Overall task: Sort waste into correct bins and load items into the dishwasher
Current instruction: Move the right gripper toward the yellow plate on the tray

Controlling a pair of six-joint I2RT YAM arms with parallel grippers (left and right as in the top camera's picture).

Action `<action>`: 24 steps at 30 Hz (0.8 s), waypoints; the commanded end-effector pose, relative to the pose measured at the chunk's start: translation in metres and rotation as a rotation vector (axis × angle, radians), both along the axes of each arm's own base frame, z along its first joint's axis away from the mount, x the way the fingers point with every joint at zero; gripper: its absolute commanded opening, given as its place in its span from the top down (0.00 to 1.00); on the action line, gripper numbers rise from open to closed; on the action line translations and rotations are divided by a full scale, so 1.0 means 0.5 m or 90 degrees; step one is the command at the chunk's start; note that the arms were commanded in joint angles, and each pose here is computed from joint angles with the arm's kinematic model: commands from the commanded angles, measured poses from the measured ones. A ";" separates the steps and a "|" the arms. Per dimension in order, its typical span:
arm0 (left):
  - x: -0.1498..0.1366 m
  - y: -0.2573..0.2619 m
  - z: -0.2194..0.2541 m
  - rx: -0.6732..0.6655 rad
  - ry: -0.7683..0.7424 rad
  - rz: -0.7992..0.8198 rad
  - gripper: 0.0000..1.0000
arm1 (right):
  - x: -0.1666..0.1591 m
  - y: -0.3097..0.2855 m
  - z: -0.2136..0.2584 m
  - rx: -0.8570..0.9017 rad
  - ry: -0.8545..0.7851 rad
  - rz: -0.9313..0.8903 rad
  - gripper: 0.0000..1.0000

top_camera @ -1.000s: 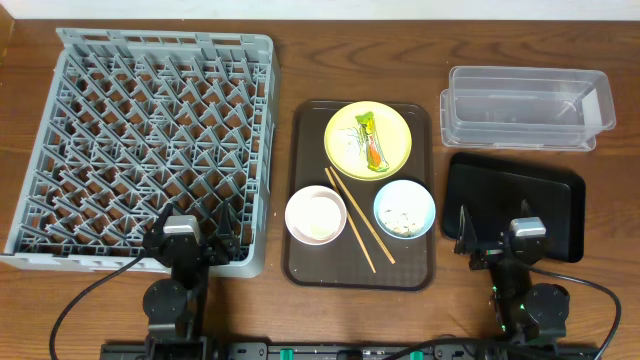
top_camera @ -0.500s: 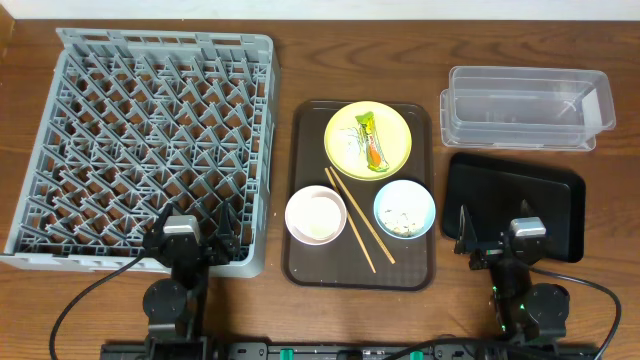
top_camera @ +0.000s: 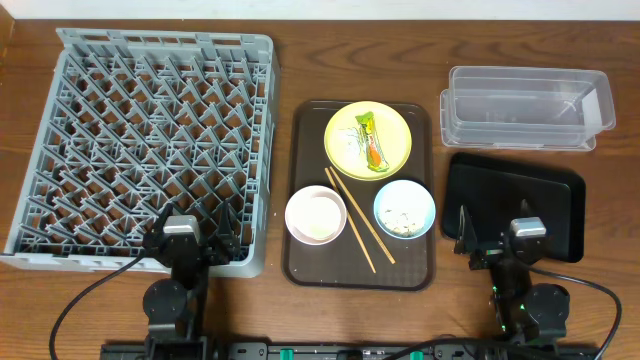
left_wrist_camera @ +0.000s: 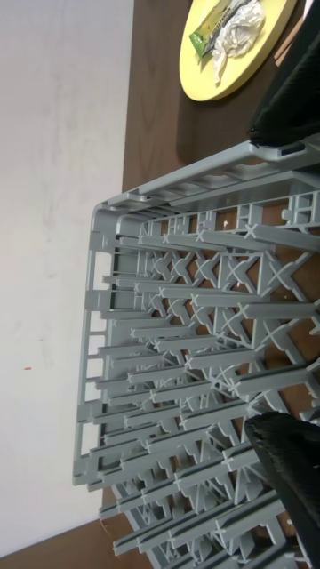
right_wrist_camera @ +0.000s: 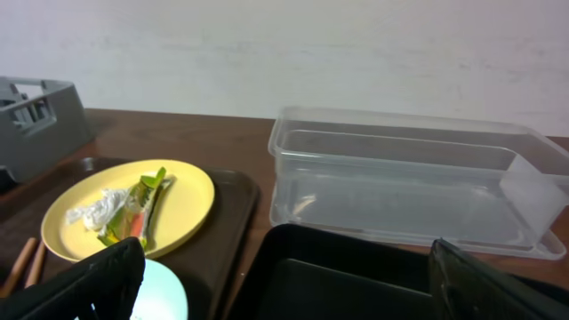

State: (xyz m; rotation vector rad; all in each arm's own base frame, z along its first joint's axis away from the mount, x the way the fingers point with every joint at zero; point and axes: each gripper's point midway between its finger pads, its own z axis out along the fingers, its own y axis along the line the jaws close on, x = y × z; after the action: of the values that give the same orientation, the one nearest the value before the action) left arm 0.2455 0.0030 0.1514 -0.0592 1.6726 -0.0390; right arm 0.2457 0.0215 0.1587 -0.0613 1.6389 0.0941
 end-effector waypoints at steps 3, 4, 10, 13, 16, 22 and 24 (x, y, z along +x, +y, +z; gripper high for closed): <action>-0.008 -0.003 -0.013 -0.020 0.041 -0.002 0.03 | -0.002 0.003 0.014 0.034 -0.002 0.004 0.01; -0.010 -0.003 -0.008 -0.020 0.047 -0.002 0.04 | -0.003 0.003 0.019 0.034 -0.001 0.004 0.01; -0.024 -0.003 0.033 -0.022 0.123 -0.001 0.03 | -0.001 0.005 0.056 0.032 0.042 0.006 0.01; -0.028 -0.004 0.051 -0.042 0.183 0.004 0.03 | 0.013 0.009 0.075 0.030 0.083 0.011 0.01; -0.029 -0.004 0.065 -0.047 0.252 0.008 0.03 | 0.038 0.018 0.095 0.030 0.140 0.023 0.01; -0.038 -0.004 0.076 -0.051 0.402 0.013 0.03 | 0.095 0.044 0.111 0.036 0.290 0.060 0.01; -0.044 -0.004 0.075 -0.052 0.450 0.015 0.03 | 0.110 0.050 0.111 0.038 0.351 0.067 0.01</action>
State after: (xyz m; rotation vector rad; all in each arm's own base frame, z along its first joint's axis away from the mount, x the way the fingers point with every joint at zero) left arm 0.2209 0.0018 0.1769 -0.1560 2.3410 -0.0660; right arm 0.2880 0.0381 0.2007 -0.0698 2.1384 0.1988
